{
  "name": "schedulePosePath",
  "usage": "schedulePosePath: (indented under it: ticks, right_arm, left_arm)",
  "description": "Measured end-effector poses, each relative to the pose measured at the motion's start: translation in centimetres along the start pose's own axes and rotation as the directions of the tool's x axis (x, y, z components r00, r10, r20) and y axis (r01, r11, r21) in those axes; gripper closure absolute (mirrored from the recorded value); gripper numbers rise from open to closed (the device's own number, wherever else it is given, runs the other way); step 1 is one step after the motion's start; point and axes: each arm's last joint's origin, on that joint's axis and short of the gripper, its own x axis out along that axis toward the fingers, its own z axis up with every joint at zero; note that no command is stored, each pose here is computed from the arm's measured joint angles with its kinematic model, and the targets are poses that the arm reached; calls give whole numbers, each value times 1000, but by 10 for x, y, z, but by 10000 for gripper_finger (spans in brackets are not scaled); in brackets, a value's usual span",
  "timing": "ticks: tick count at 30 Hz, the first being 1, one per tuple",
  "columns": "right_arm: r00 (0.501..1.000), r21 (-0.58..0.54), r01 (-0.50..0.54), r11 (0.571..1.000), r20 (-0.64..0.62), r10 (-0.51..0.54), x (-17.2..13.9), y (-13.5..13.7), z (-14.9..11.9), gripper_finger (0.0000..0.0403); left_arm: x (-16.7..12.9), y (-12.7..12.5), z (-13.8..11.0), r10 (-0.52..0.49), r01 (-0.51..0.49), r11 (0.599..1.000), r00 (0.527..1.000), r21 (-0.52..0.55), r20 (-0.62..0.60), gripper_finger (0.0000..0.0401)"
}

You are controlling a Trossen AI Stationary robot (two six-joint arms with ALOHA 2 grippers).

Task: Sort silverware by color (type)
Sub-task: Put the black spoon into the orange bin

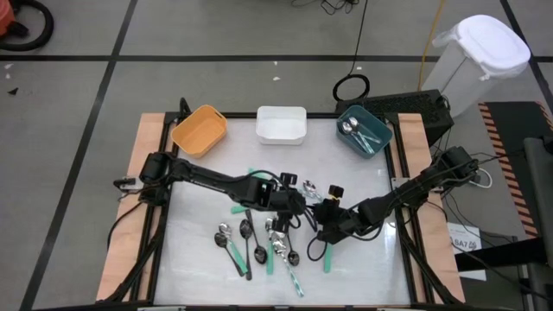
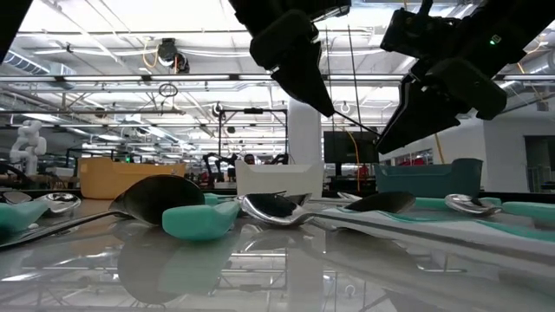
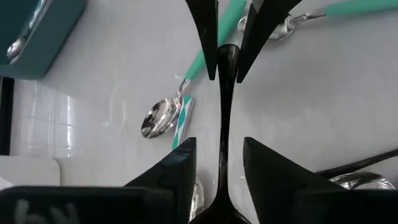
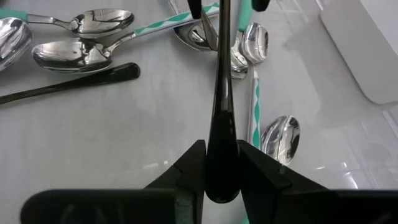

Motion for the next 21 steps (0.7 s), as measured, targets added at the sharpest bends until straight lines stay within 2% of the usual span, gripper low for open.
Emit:
schedulePosePath:
  ticks: [7,12,18,21]
  right_arm:
    - [1000,5,2,1000,7,-2,0,0,1,335]
    - [1000,9,-12,1000,15,12,0,1,2,335]
    - [1000,0,-14,1000,6,14,0,1,1,335]
    - [1000,-3,-16,1000,3,16,-1,1,1,333]
  left_arm:
    - [1,0,-2,-6,6,1000,1000,-9,-18,309]
    - [16,-3,-8,-27,27,1000,998,-2,-63,330]
    - [24,-6,-8,-24,24,1000,998,17,-52,386]
    - [25,-7,-8,-25,26,1000,998,17,-54,391]
